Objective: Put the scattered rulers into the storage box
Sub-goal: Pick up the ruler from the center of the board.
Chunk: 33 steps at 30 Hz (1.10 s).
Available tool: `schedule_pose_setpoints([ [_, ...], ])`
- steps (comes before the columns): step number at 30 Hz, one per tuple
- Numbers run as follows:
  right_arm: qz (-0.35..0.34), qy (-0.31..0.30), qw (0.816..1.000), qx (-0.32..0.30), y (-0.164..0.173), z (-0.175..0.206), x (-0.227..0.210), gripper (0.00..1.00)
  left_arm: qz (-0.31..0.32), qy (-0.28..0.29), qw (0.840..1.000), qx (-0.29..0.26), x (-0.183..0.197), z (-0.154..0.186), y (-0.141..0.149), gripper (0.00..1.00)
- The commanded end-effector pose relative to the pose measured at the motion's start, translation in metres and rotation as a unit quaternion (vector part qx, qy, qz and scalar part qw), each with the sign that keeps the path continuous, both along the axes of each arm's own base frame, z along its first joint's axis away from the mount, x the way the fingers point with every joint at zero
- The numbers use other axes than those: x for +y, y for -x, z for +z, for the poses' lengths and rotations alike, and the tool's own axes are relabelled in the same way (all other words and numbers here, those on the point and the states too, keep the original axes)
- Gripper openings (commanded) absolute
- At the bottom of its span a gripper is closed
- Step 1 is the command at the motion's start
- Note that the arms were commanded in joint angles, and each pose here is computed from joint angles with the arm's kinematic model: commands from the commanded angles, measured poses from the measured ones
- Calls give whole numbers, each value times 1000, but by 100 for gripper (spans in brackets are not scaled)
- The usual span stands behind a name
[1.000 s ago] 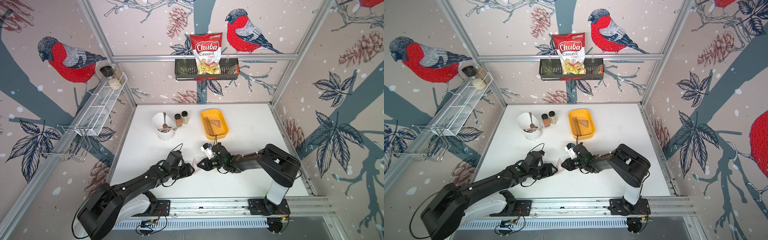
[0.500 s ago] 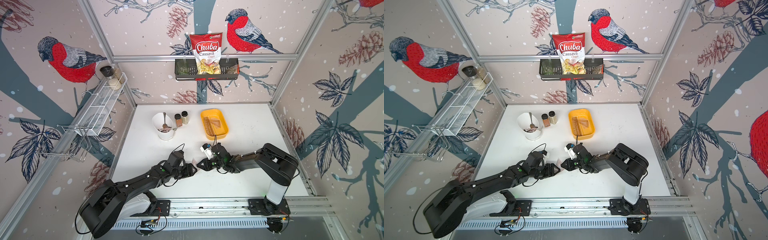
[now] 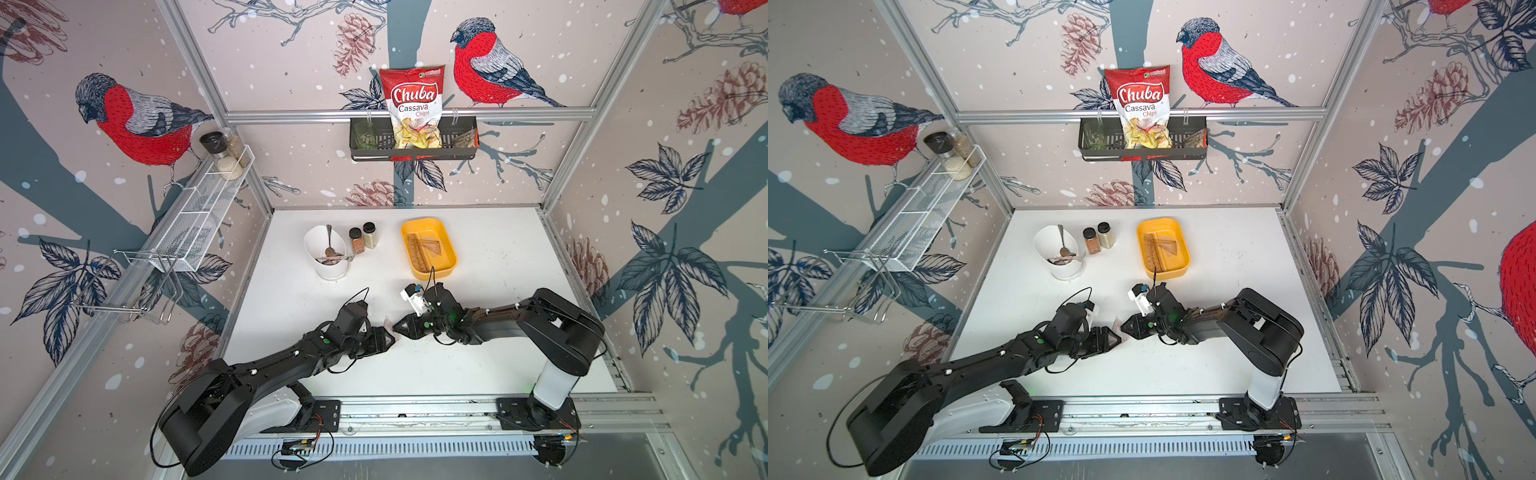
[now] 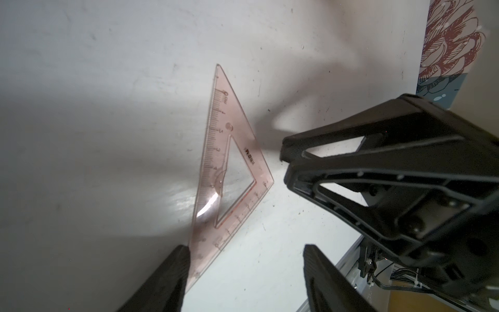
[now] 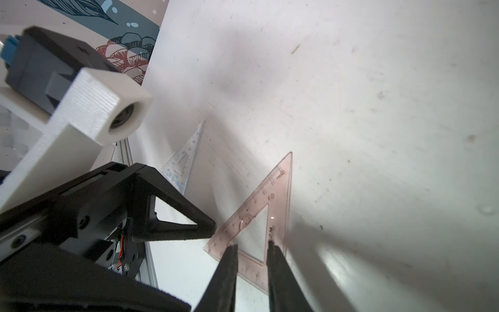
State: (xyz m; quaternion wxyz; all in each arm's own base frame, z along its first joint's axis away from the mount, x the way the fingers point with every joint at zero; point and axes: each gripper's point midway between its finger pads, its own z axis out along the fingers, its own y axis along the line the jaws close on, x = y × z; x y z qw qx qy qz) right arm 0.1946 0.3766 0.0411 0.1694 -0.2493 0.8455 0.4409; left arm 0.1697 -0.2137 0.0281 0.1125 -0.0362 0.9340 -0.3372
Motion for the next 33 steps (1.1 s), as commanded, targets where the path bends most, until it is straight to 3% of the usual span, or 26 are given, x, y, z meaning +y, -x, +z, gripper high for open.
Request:
schedule_pose_setpoints([
  [1,14,-2,1000,-3,1,-1,5,26,13,-98,992,84,39,-37,35,72],
  [21,28,7,1000,4,1,-12,12,26,37,-106,990,91,48,-32,39,72],
  [33,24,16,1000,12,1,-23,6,25,18,-119,987,109,46,-38,53,73],
])
